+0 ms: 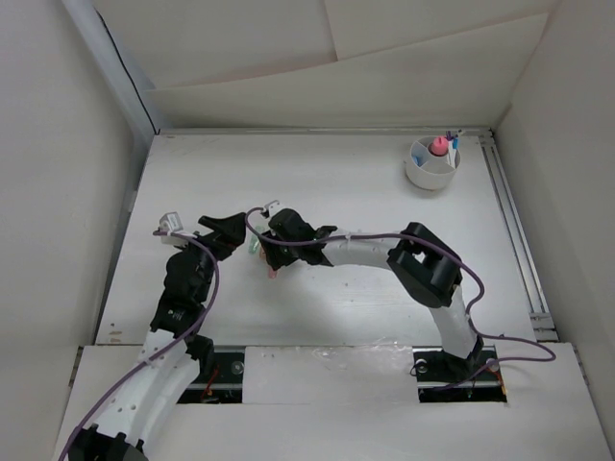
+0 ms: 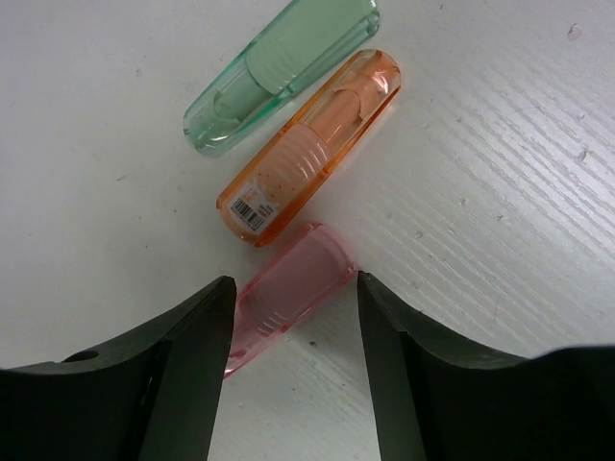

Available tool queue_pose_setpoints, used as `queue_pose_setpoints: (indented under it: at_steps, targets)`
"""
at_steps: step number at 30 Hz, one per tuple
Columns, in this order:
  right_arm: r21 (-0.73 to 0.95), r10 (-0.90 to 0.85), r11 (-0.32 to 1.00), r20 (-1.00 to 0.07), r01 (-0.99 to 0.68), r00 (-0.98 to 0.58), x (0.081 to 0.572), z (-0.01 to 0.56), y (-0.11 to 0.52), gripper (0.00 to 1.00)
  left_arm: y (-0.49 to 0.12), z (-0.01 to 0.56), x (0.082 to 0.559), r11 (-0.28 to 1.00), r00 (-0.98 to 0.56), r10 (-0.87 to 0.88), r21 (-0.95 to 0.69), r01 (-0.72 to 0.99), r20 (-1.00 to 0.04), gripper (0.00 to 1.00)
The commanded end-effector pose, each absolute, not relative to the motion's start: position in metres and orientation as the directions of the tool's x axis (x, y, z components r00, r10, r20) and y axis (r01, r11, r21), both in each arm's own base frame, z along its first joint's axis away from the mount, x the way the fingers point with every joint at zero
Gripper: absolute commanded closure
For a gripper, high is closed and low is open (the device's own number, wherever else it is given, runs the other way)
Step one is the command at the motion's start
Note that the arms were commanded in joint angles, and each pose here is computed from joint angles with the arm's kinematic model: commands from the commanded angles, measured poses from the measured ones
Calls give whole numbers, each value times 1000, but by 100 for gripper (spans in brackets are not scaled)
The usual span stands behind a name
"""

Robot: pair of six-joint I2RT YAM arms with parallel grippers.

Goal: Sort the stationery into containers
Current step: Move the pen to the center of the board.

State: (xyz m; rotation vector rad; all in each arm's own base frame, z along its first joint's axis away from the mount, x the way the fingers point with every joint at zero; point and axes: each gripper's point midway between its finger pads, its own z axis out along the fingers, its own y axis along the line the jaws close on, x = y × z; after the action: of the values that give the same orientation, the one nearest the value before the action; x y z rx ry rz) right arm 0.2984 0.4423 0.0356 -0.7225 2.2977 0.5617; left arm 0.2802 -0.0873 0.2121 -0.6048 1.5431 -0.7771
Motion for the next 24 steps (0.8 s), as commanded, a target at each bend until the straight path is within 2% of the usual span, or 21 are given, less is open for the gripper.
queue_pose_setpoints:
  at_steps: [1, 3, 5, 15, 19, 20, 24]
  targets:
    - [141, -348, 783, -708, -606, -614, 302, 39, 447, 41, -80, 241, 279, 622, -50, -778, -778, 87, -627, 0]
    - [135, -339, 798, -706, -588, -622, 301, 35, 447, 44, -75, 241, 278, 619, -36, -783, -783, 61, -621, 0]
    - [106, -336, 817, -712, -567, -617, 304, 35, 439, 53, -70, 246, 276, 609, -8, -792, -791, 56, -610, 0]
    - [-36, -366, 871, -713, -491, -597, 323, 40, 368, 63, -72, 241, 275, 608, -15, -792, -791, 64, -610, 0]
    - [-45, -393, 858, -699, -512, -597, 318, 39, 359, 56, -73, 239, 276, 610, -27, -790, -790, 62, -612, 0]
    - [-52, -397, 858, -698, -511, -596, 321, 39, 356, 49, -73, 239, 276, 610, -27, -790, -790, 62, -612, 0]
    - [-44, -425, 826, -704, -562, -570, 323, 54, 368, 39, -74, 238, 277, 610, -27, -790, -790, 62, -612, 0]
